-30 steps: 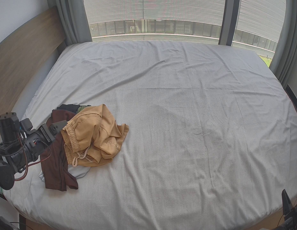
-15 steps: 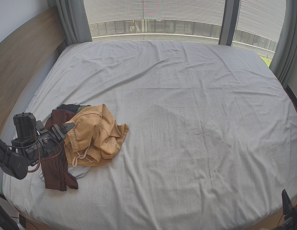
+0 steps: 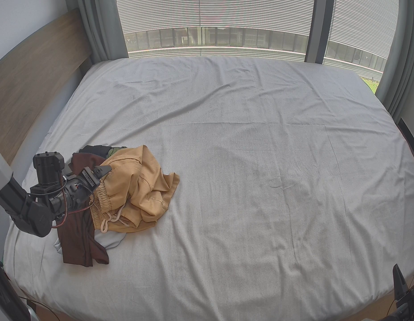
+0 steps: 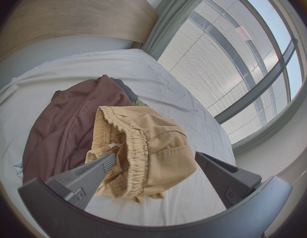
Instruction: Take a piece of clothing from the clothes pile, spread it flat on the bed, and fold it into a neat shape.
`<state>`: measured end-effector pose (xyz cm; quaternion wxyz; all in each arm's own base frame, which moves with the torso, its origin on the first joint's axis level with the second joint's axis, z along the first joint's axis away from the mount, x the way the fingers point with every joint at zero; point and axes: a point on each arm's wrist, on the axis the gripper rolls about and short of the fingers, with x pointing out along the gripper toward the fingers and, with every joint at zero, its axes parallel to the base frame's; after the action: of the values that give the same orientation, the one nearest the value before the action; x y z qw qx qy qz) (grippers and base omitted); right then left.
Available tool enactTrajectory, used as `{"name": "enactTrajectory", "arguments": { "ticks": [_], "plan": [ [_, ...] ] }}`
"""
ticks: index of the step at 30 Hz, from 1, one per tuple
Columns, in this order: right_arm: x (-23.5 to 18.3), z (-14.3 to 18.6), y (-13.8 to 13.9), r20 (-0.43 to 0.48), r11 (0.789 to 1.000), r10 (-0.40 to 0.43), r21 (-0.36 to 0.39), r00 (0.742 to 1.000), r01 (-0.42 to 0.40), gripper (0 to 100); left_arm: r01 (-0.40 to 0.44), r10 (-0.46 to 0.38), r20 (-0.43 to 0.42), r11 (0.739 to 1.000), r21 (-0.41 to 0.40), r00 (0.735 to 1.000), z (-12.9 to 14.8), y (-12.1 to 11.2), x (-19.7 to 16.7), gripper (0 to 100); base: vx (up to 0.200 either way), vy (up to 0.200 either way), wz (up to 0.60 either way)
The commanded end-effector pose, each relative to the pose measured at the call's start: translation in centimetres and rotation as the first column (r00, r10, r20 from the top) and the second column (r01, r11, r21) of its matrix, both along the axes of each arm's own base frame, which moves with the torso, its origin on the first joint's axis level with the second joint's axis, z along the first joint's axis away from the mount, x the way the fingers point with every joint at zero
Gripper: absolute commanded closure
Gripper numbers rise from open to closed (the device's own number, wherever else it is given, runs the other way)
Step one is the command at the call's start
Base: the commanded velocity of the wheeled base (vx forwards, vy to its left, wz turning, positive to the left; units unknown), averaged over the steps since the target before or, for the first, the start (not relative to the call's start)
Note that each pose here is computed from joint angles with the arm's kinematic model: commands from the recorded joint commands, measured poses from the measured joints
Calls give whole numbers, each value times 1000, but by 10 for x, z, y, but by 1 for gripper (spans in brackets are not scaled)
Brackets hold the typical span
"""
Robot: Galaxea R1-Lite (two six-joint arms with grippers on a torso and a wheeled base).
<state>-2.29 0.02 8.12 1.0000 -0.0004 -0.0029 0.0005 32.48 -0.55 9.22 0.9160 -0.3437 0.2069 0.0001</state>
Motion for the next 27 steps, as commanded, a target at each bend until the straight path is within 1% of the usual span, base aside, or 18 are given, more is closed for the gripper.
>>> {"name": "enactTrajectory", "arguments": {
  "ticks": [1, 6, 14, 20, 24, 25, 27],
  "plan": [
    [0, -5, 0, -1, 1000, 0, -1, 1000, 0, 0, 5, -5, -4, 1000, -2, 1000, -5, -2, 11, 0, 0, 0, 0],
    [0, -5, 0, -1, 1000, 0, -1, 1000, 0, 0, 2, -1, 17, 1000, -26, 1000, -1, -4, 21, 0, 0, 0, 0],
    [0, -5, 0, -1, 1000, -1, -1, 1000, 1, 0, 6, -7, -2, 999, -47, 1000, -4, -8, 25, 0, 0, 0, 0],
    [0, -5, 0, -1, 1000, -1, -1, 1000, 1, 0, 5, -4, 10, 999, -54, 1000, -4, -7, 31, 0, 0, 0, 0],
    [0, -5, 0, -1, 1000, 0, 1, 1000, 0, 0, -1, 2, 14, 997, -72, 1000, -2, -8, 33, 0, 0, 0, 0],
    [0, -5, 0, -1, 1000, 0, 1, 1000, 0, 0, 0, 1, 12, 997, -74, 1000, -2, -9, 33, 100, 0, 0, 0],
    [0, -5, 0, -1, 1000, 0, 1, 1000, 0, 0, 9, -8, 14, 997, -74, 1000, -2, -11, 32, 100, 0, 0, 0]
  ]
}}
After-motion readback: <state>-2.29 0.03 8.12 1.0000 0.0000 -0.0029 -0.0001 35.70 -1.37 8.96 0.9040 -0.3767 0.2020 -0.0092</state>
